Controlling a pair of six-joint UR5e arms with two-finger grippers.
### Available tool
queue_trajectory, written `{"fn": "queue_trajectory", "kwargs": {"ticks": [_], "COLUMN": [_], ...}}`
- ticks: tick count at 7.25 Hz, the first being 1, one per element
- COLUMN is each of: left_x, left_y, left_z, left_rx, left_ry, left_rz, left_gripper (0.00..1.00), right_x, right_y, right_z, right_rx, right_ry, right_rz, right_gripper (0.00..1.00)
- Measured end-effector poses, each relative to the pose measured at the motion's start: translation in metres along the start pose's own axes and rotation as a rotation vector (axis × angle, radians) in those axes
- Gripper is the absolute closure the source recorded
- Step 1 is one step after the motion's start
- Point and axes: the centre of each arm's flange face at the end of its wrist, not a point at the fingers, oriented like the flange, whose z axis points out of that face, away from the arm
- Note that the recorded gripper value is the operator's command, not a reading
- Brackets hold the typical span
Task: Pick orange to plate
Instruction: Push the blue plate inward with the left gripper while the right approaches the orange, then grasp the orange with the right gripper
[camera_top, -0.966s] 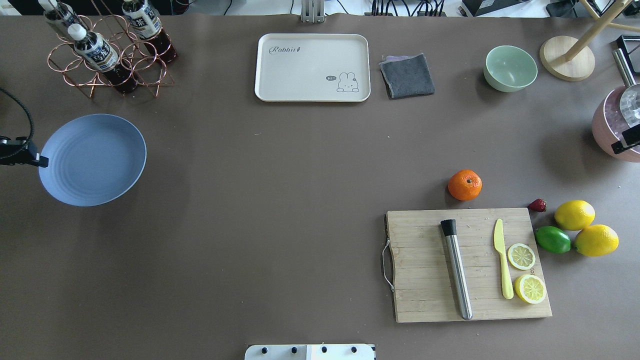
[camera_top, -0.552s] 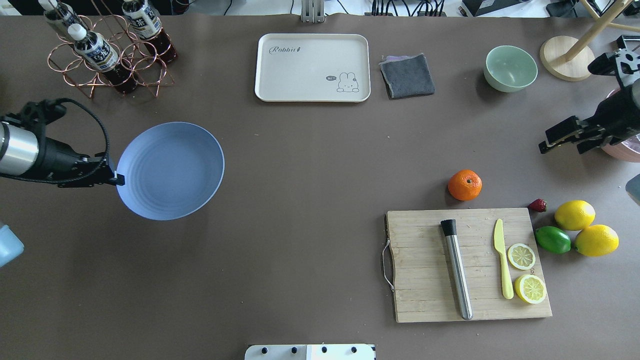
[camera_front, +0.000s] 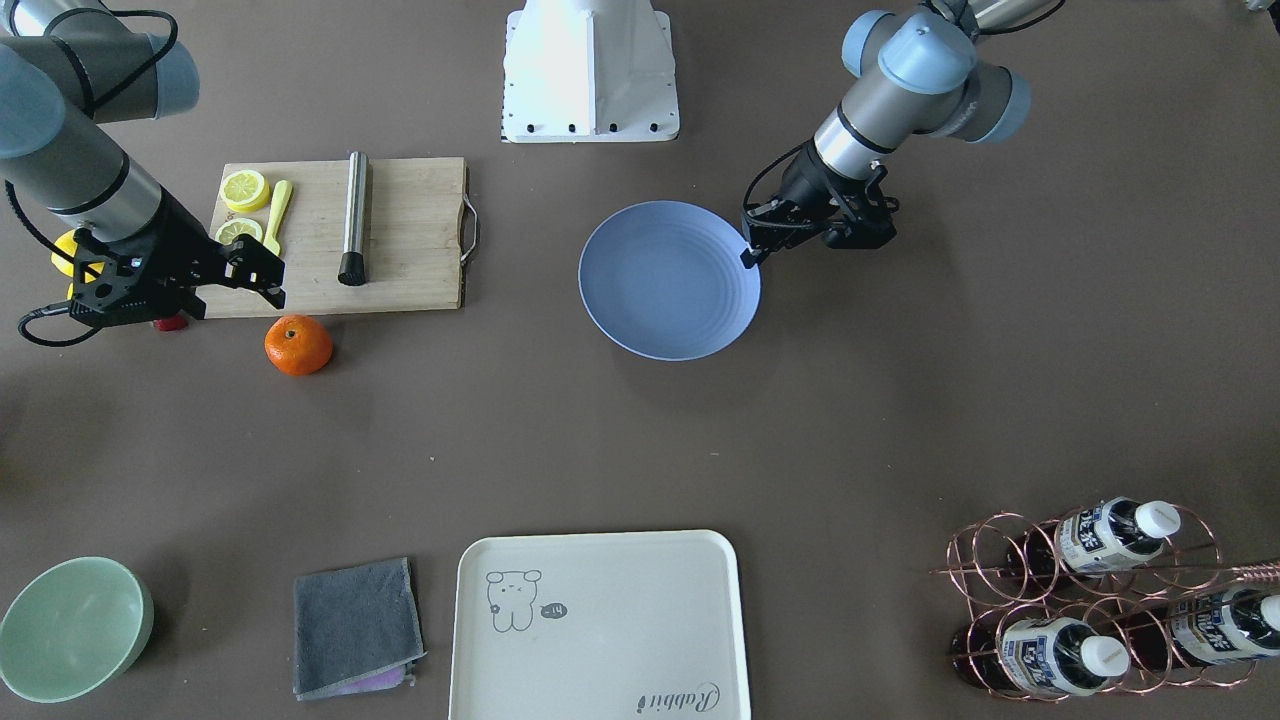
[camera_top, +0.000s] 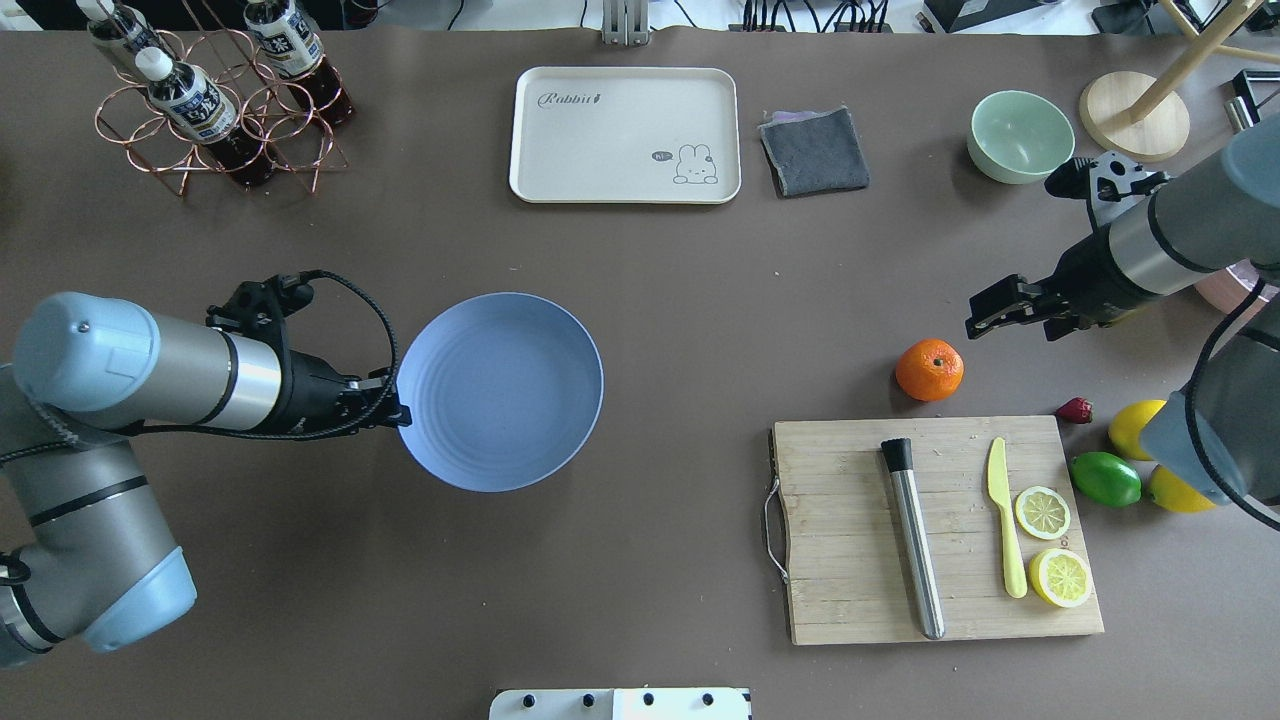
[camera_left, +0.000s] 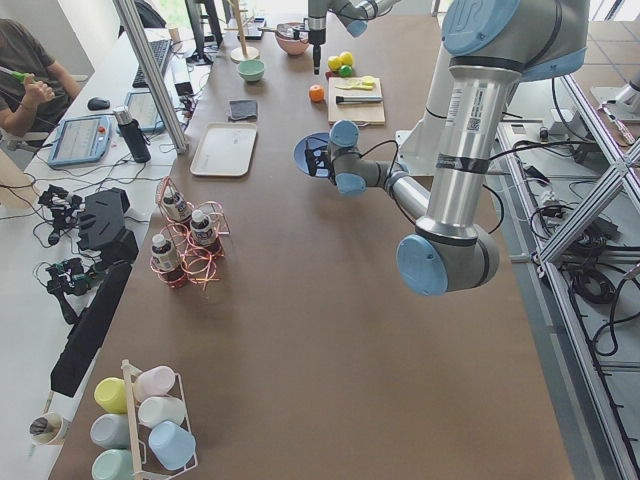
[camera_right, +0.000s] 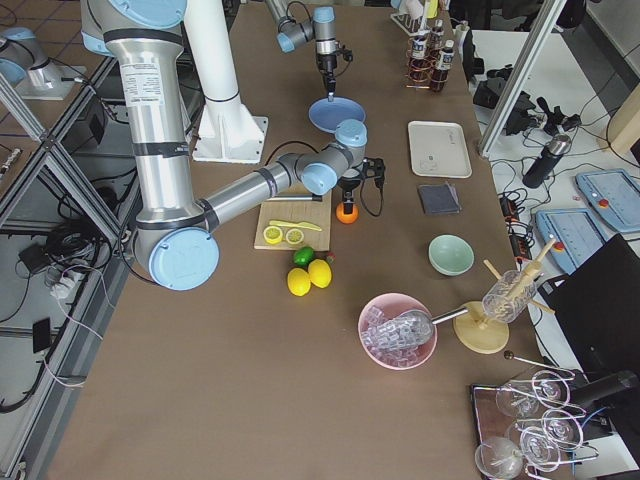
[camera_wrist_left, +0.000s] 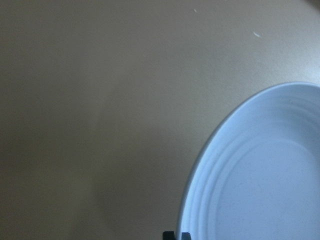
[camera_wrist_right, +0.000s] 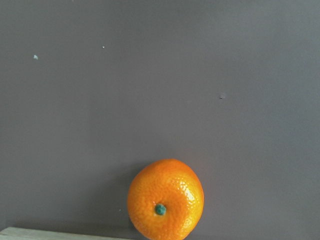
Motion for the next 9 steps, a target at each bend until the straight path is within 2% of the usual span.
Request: {"fn": "queue_trajectory", "kwargs": {"ticks": [3,5,8,9], "left_x": [0.023,0.026,0.028,0.028], "left_y": [0.029,0.037,0.041,0.041], "left_z": [0.030,0.037,0.040,0.039], "left_rx": [0.018,0.023,0.022,0.022], "left_ry": [-0.011,-0.013,-0.012,-0.010], "left_rz": [-0.007,-0.015,-0.014,-0.016], "left_gripper": [1.00,1.00,1.00,0.98], "right_x": [-0.013,-0.029,-0.026,-0.023], "right_y": [0.003,-0.002,-0.006,-0.007], "right_z": [0.037,0.060,0.081,0.085], "right_rx": [-0.018,-0.031,-0.018,-0.018], "right_ry": [0.043,0.057,0.107,0.117], "right_rz": [-0.023,-0.040,-0.048,-0.049], "right_gripper": [0.00,0.00,0.00,0.07]}}
